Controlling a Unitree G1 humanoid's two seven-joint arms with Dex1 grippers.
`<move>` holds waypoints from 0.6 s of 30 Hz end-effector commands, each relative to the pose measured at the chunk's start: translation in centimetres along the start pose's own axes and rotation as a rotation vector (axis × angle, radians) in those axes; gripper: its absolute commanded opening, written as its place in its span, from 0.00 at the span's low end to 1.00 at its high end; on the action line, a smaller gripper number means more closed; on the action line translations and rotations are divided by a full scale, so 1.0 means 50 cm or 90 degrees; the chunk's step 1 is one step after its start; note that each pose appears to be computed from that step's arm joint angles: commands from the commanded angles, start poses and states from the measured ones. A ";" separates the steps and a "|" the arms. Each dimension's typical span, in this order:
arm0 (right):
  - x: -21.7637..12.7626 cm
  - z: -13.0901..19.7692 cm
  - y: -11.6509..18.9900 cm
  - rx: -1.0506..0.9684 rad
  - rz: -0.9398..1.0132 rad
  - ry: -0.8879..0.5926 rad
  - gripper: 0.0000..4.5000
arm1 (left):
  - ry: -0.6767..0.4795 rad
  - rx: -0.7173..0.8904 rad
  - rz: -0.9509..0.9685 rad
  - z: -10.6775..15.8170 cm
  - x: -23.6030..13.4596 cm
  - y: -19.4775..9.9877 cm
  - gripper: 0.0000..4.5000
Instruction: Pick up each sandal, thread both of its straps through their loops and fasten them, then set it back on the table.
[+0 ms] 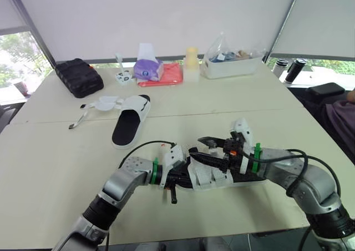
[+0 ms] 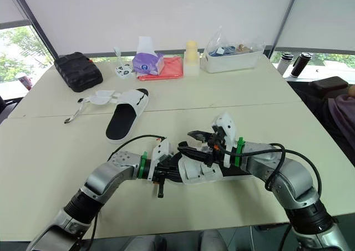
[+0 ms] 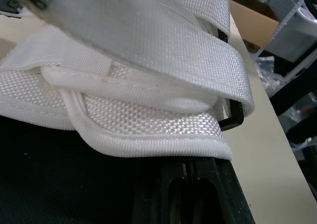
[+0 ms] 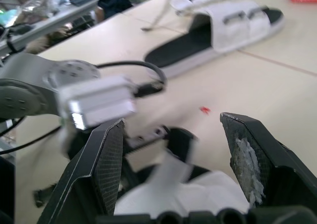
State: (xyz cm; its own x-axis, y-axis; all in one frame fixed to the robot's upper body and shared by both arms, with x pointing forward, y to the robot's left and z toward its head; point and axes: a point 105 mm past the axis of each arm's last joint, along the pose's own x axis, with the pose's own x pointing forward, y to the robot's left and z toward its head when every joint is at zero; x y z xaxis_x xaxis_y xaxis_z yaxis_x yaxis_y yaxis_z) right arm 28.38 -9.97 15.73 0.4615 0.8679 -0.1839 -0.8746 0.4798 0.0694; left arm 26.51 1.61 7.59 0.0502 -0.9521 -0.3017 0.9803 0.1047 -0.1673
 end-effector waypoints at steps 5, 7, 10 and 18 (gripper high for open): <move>0.006 0.001 0.004 0.043 0.053 0.027 0.74 | 0.028 -0.026 0.007 -0.031 0.005 -0.001 0.00; 0.008 -0.001 0.006 0.063 0.062 0.028 0.74 | 0.028 -0.026 0.009 -0.031 0.005 -0.001 0.00; 0.011 -0.002 0.010 0.088 0.077 0.033 0.57 | 0.027 -0.028 0.012 -0.031 0.005 -0.001 0.00; 0.006 0.024 -0.004 0.095 0.058 -0.014 0.01 | 0.027 -0.028 0.013 -0.031 0.004 0.000 0.00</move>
State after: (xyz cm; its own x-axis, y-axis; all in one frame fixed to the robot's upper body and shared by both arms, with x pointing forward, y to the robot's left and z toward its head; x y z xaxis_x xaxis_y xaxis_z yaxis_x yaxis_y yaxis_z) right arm 28.73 -9.41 15.07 0.3658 0.9047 -0.2185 -0.8707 0.4156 0.2630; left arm 26.49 1.56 7.63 0.0539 -0.9532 -0.2975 0.9802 0.1074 -0.1663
